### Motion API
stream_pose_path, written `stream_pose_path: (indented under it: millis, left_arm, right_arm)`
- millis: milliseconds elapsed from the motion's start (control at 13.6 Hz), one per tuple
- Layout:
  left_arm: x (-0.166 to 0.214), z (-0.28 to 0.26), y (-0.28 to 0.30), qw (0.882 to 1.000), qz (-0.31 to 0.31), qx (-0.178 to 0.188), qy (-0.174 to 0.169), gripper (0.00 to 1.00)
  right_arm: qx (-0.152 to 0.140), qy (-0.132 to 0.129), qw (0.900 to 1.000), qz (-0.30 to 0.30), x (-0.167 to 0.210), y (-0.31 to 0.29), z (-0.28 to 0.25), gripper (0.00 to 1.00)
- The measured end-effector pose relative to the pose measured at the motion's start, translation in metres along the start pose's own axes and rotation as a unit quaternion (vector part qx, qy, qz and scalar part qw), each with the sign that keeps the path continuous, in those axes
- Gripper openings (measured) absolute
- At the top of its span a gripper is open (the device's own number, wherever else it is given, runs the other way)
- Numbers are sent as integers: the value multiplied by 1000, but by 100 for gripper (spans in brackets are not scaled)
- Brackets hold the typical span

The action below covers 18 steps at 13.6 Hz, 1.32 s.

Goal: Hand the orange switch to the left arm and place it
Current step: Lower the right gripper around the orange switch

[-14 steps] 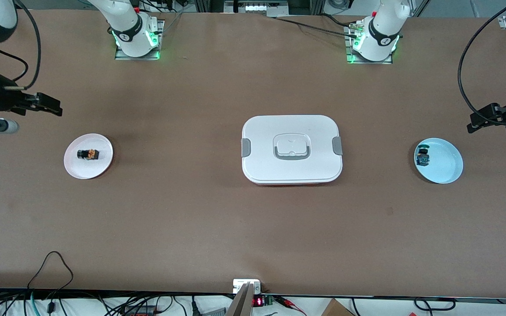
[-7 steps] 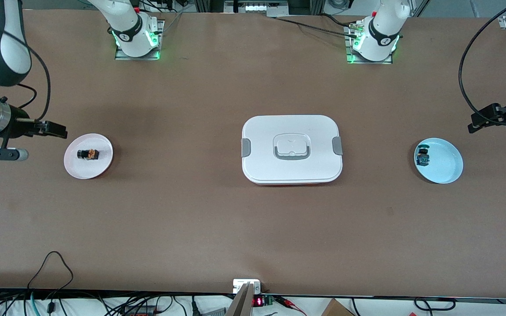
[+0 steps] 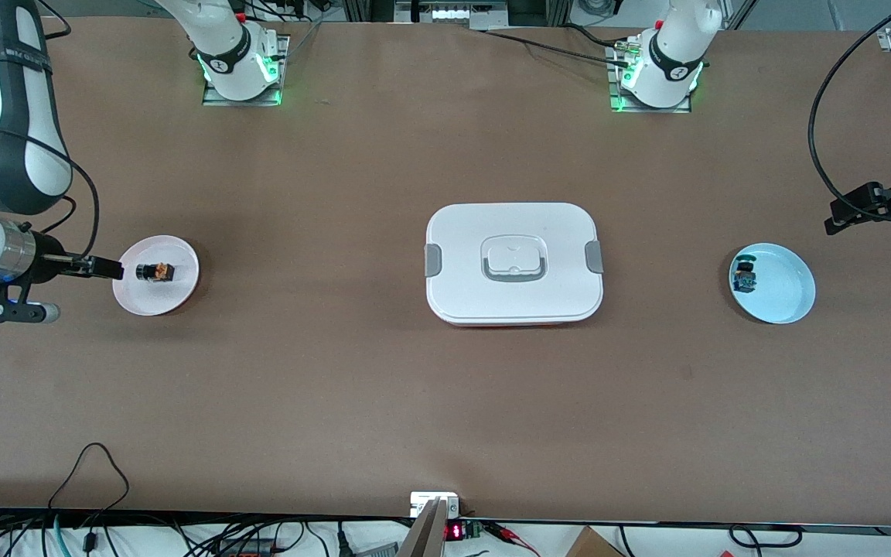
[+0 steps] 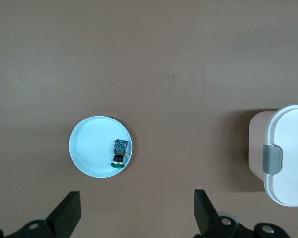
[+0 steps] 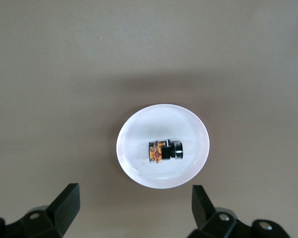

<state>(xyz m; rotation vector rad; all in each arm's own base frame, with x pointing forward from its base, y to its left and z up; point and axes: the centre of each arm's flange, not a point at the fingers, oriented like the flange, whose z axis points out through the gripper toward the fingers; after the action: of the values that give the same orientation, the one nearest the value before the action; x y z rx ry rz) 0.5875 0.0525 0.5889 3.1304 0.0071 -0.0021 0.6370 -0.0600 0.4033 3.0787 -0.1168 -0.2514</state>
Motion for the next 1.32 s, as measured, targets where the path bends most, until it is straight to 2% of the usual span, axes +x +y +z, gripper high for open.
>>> stream_pose_path:
  millis: [294,587,1101,1321]
  left_arm:
    - [0,0,0,1000,0,0,0,100]
    - [0,0,-1,1000,-1,0,0,100]
    - [0,0,-3,1000,-2,0,0,100]
    - [0,1,-4,1000,-3,0,-1,100]
  right_arm:
    - [-3,0,1000,-6,8,3,16,100]
    - [-3,18,1000,-12,15,5,44,100]
    - [0,15,1000,-15,-4,21,117,100]
    - [1,6,1000,-18,-16,21,145,100]
